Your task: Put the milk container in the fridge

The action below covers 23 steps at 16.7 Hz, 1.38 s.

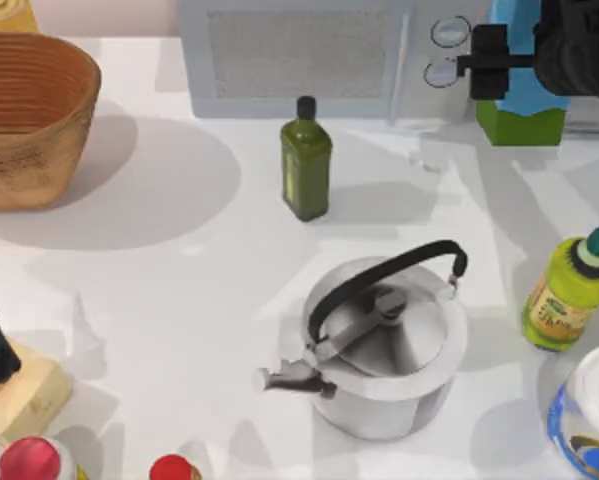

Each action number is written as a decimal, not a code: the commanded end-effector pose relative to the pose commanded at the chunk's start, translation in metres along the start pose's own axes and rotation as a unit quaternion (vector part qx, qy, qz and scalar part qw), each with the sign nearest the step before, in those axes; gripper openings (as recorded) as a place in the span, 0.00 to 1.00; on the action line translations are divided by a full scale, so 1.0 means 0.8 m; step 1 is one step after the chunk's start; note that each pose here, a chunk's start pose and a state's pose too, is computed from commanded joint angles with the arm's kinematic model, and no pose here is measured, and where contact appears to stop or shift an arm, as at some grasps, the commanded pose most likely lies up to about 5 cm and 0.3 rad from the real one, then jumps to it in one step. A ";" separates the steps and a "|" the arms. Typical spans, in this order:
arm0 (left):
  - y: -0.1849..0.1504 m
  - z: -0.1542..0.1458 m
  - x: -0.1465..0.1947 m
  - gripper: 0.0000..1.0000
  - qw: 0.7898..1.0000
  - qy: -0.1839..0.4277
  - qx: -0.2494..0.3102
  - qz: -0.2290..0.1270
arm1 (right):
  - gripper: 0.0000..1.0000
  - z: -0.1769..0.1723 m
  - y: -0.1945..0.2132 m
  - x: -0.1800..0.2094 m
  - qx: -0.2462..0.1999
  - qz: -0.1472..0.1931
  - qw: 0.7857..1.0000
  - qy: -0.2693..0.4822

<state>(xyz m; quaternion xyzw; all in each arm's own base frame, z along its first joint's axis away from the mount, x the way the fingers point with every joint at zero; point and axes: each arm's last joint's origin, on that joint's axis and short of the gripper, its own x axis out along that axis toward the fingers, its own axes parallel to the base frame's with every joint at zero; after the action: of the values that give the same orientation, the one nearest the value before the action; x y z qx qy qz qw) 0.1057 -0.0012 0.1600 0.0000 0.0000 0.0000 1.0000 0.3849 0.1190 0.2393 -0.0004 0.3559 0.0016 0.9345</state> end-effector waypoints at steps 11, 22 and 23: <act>0.000 0.000 0.000 1.00 1.000 0.000 0.000 0.000 | 0.00 0.031 -0.012 -0.048 0.008 0.000 1.000 -0.027; 0.000 0.000 0.000 1.00 1.000 0.000 0.000 0.000 | 0.00 -0.089 -0.113 -0.229 0.031 0.011 0.978 -0.207; 0.000 0.000 0.000 1.00 1.000 0.000 0.000 0.000 | 0.00 -0.112 -0.120 -0.241 0.031 0.011 0.972 -0.232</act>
<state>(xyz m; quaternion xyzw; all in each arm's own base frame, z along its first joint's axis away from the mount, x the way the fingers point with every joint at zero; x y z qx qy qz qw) 0.1057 -0.0012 0.1600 0.0000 0.0000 0.0000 1.0000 0.1815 0.0220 0.3004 0.0328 0.1296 0.0014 0.9910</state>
